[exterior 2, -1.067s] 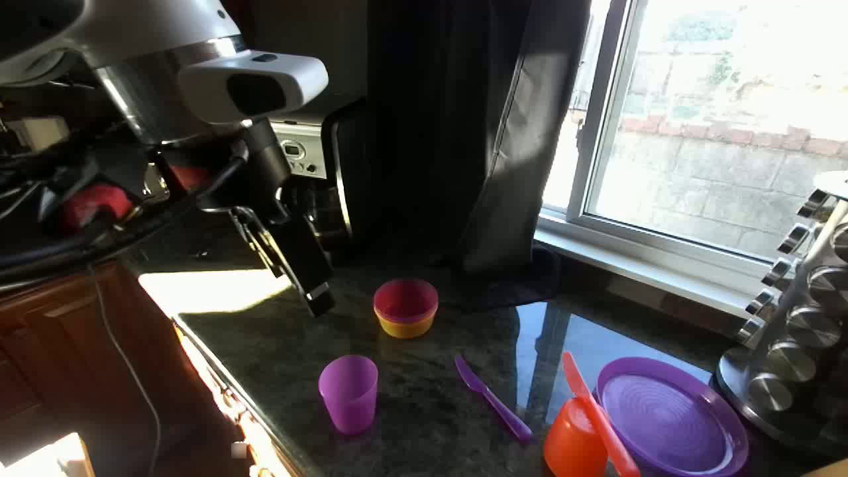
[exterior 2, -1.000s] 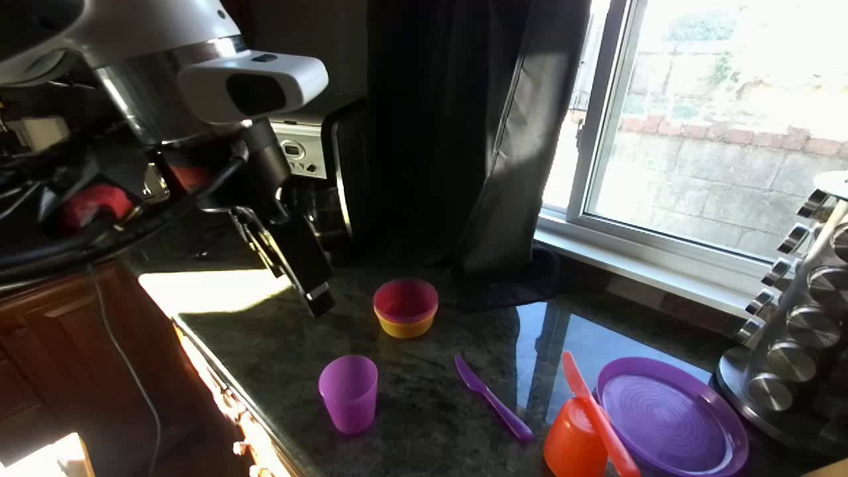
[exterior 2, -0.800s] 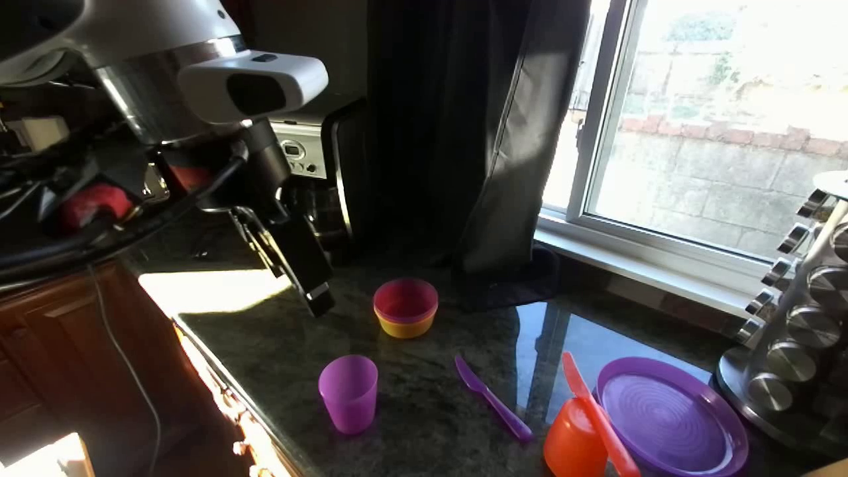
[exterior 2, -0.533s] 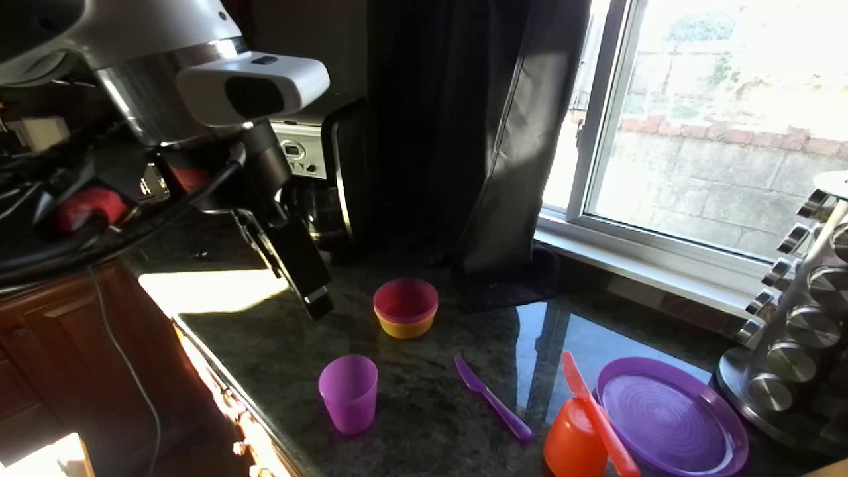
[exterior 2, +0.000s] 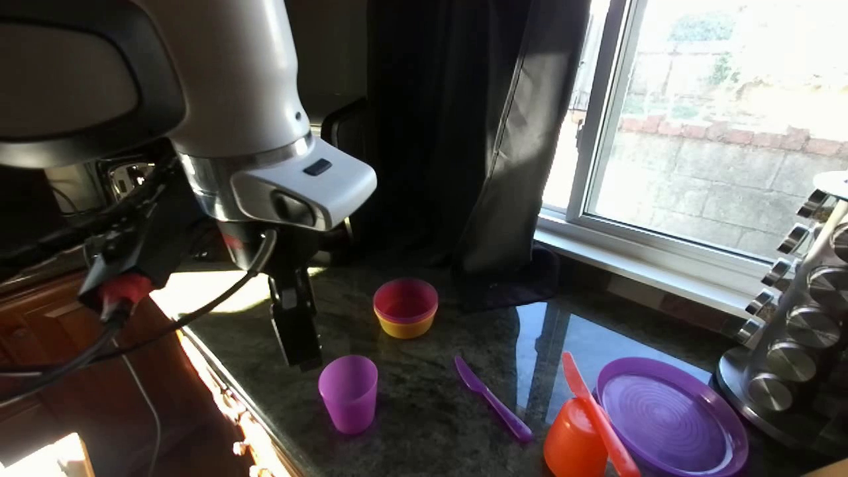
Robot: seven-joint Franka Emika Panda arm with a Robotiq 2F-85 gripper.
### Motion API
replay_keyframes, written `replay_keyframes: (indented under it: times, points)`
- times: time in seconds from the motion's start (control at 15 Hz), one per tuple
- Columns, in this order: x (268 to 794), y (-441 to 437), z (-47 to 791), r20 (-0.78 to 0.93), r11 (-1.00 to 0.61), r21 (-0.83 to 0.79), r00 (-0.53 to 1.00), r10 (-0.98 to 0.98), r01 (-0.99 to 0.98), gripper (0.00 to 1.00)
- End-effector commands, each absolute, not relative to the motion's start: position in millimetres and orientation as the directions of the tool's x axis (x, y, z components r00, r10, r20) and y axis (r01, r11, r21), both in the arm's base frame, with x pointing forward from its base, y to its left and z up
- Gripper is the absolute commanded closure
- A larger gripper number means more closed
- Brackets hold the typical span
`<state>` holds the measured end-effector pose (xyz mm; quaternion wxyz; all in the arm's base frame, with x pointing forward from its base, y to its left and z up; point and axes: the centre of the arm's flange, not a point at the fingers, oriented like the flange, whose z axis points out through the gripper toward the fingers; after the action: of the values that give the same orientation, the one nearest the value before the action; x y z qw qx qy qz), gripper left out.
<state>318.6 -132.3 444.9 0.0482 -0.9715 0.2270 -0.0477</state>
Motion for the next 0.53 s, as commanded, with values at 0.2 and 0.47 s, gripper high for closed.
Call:
replay_keyframes:
  times: [0.2,0.47]
  points:
    - [329,-169,400,-0.082,-0.698,-0.199,0.721,-0.688,-0.688,0.00]
    - [330,-194,374,-0.169,-0.548,-0.227,0.587,-0.792,-0.805,0.00]
